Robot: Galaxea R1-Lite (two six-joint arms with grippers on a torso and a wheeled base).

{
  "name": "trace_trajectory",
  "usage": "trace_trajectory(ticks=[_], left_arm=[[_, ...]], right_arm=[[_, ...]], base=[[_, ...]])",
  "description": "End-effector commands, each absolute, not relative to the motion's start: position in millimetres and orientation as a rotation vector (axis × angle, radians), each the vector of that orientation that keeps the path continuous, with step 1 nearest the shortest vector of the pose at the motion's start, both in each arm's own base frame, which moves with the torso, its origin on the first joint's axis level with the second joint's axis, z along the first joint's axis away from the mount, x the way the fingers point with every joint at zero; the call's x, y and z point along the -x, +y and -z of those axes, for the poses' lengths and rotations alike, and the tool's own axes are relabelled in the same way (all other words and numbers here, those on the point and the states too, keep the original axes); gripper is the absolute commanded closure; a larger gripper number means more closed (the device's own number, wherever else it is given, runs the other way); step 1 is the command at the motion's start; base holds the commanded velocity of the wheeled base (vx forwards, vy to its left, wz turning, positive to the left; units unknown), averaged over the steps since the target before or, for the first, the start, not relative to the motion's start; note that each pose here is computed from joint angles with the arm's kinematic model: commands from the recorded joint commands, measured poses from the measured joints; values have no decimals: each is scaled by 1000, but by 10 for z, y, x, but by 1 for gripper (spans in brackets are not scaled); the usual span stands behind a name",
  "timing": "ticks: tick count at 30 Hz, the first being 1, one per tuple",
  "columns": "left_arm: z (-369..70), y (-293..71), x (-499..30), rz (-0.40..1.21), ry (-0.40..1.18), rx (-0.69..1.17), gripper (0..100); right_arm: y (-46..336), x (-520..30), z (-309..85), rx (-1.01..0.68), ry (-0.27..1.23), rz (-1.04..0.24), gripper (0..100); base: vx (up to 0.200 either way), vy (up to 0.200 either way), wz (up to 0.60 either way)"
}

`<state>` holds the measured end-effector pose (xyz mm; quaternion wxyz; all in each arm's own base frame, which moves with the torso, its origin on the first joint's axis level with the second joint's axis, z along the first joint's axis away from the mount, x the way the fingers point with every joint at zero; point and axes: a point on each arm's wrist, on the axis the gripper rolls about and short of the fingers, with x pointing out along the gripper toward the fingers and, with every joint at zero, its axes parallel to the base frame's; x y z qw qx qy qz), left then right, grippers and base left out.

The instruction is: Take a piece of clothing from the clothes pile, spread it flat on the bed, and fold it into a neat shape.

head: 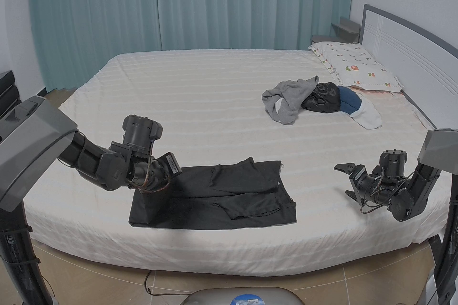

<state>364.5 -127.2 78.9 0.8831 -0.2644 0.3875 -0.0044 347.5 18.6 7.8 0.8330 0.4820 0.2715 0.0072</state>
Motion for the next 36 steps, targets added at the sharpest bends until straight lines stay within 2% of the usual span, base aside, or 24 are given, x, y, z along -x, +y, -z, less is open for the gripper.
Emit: trace_trajectory(ticks=[1,11,22,27,28,36], left_arm=[[-841,-1524,-3687,52,812,543,100],[-826,-1914,-3851,95,857,520,100],[-599,-2374,-3956,106,837,479,100],[-556,-2469,-4000,99,815,470,100],[-565,-2480,-4005,100,810,471,0],[-630,-2567,-3958,87,772,469,0]], right_arm=[[214,-3467,-76,-1019,581,-22,0],[266,-3454,-42,-1015,600,-27,0],[293,-3452,-37,-1011,605,-34,0],[298,-3448,-40,-1010,605,-35,0],[298,-3448,-34,-1010,607,-34,0],[298,-3448,-34,-1010,607,-34,0]], base=[[0,-200,0],[0,-200,0],[0,0,0],[0,0,0],[0,0,0],[0,0,0]])
